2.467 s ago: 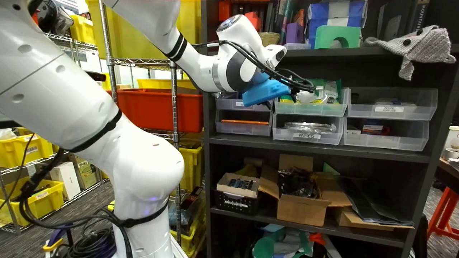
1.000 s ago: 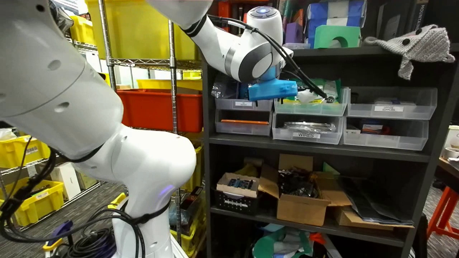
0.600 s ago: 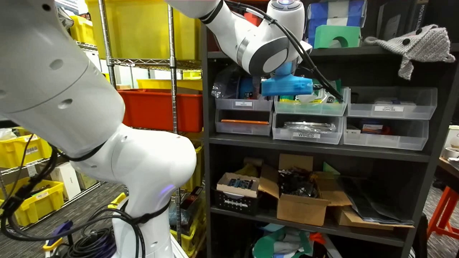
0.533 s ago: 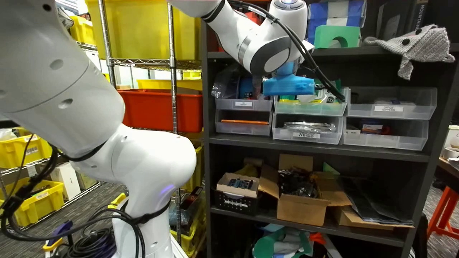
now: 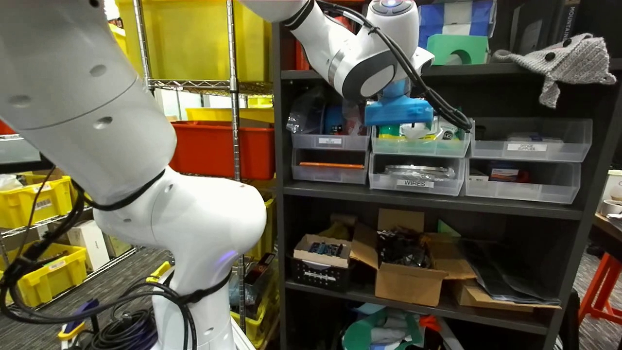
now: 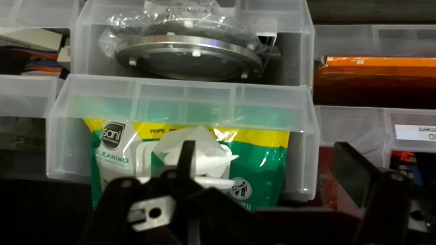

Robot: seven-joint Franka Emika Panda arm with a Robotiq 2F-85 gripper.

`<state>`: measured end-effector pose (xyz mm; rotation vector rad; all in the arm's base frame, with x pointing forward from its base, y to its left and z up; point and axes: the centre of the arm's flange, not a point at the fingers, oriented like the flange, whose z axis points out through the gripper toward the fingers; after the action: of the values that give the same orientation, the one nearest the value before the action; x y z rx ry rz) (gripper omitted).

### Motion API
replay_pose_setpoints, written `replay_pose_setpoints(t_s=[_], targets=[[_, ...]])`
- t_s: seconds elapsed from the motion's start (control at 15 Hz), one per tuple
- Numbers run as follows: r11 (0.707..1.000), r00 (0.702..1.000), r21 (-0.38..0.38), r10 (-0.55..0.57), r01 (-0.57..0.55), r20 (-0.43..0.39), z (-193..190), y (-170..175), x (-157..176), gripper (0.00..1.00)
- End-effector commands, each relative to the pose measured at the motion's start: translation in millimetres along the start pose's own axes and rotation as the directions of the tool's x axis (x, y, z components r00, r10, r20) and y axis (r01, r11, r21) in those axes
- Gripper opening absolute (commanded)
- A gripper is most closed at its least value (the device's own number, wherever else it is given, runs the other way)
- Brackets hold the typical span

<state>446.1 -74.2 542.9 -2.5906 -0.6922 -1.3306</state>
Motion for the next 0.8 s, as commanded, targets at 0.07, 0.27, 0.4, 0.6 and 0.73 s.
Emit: replay_pose_setpoints(t_s=[0.07,0.27,0.4,0.6,0.73], targets=[[0.997,1.0,-0.079,-0.009,0.009,-0.008,24,4,19,1.0],[0.997,1.0,-0.081,-0.011,0.012,0.011,33,8,21,1.0],[0.995,1.0,-0.097,-0.009,0.01,0.01,35,11,24,1.0],[0.993,1.0,-0.115,-0.008,0.008,0.005,35,14,28,1.0],[0.994,1.0,-0.113,-0.007,0.008,0.008,36,16,31,1.0]])
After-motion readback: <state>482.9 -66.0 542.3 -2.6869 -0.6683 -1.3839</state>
